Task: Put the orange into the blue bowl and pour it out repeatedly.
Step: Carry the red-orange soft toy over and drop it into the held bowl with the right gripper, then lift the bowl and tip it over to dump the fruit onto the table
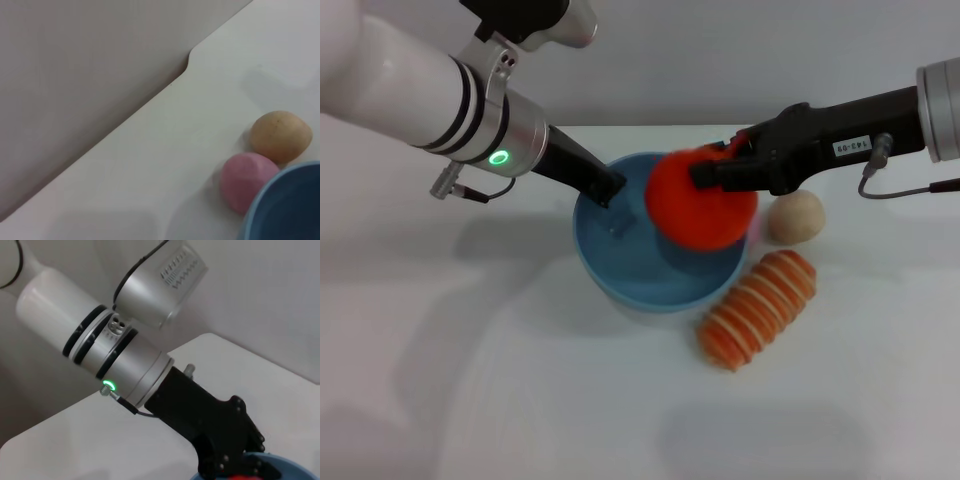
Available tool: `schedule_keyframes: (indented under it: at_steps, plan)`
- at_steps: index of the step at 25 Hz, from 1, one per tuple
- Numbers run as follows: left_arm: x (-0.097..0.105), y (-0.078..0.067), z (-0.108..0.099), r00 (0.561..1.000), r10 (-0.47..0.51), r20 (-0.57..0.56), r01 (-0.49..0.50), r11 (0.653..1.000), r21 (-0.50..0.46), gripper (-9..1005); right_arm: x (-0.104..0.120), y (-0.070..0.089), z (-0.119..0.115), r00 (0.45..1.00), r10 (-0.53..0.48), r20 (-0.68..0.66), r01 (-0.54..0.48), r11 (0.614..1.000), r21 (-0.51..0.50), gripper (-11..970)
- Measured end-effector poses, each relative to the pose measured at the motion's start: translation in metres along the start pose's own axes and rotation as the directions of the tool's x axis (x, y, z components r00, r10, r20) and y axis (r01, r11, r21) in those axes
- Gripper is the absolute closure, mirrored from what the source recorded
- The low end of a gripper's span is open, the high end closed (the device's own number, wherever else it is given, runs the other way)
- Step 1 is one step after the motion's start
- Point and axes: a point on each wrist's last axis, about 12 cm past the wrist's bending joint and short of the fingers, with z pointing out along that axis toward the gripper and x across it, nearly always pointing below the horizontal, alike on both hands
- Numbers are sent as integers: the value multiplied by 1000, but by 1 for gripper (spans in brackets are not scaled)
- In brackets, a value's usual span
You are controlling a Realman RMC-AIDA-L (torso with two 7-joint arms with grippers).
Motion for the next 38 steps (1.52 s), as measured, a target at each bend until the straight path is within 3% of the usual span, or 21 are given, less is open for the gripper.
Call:
schedule_keyframes:
  at_steps: [5,10,13,18,25,29,30,34,38]
  plan:
    - [2,4,0,1000,-13,6,13,1000,-10,996,3,-2,-5,1000,6,23,-6,1000,9,646]
    - [6,9,-1,1000,-24,15,24,999,-25,996,9,-4,-21,992,-5,129,3,1000,15,491]
    - [8,10,0,999,-27,20,27,999,-33,997,20,-12,-43,978,13,206,-30,996,80,484]
    - [4,12,-2,999,20,48,-17,998,-66,997,60,-23,-78,936,18,352,-86,980,181,473]
    - [-12,15,-14,972,214,96,-192,961,-199,996,118,-24,-97,854,2,520,-149,959,240,457]
    - [-21,-7,-16,917,388,93,-351,895,-274,997,140,-27,-94,837,23,547,-193,947,255,448]
    - [-21,-14,-16,898,433,85,-392,872,-292,997,144,-27,-94,830,22,558,-201,944,262,406]
    - [-19,-40,-13,785,618,47,-553,732,-396,996,154,-27,-95,795,1,607,-217,934,283,240]
    - [-14,-58,-17,668,742,56,-648,617,-446,997,161,-28,-99,763,1,646,-252,921,296,235]
